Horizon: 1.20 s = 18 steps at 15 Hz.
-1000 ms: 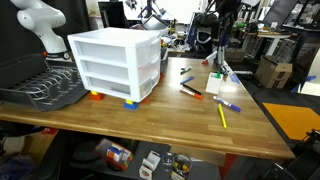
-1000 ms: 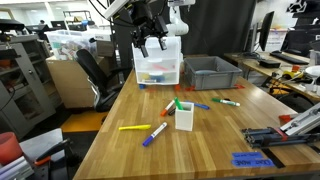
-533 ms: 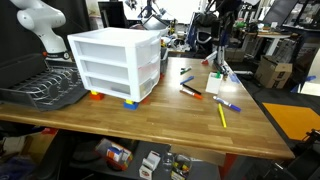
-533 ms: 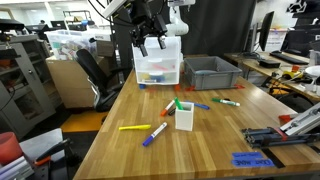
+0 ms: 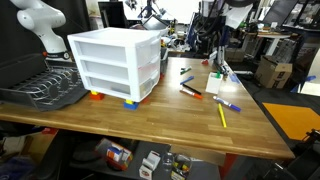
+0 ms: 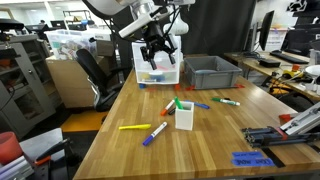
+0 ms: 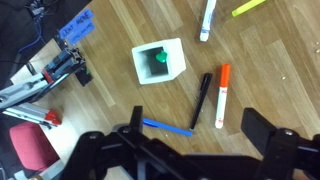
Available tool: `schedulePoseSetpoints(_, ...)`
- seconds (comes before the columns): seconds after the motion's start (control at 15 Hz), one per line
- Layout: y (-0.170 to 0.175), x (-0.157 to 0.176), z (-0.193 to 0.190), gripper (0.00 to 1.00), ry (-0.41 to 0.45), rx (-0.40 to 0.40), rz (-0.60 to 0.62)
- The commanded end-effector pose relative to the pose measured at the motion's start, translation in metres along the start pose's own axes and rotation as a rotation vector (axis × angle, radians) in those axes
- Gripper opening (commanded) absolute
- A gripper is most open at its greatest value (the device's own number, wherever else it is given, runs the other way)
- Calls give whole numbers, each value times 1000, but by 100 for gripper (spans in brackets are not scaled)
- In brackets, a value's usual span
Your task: Pick the black pen on the table and put it in the pen holder
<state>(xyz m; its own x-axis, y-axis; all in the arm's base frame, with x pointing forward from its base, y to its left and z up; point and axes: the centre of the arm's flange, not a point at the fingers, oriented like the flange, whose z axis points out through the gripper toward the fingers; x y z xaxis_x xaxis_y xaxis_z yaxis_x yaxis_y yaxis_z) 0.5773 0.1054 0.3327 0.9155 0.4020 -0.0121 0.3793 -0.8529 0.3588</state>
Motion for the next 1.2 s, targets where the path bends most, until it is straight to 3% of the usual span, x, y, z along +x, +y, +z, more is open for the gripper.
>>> schedulePoseSetpoints(0.0,1,39,38,100,15,29,-50)
schedulePoseSetpoints(0.4,-6,70,102,100,-10,120,-72)
schedulePoseSetpoints(1.13,-40,95,188,100,-3,93,-130)
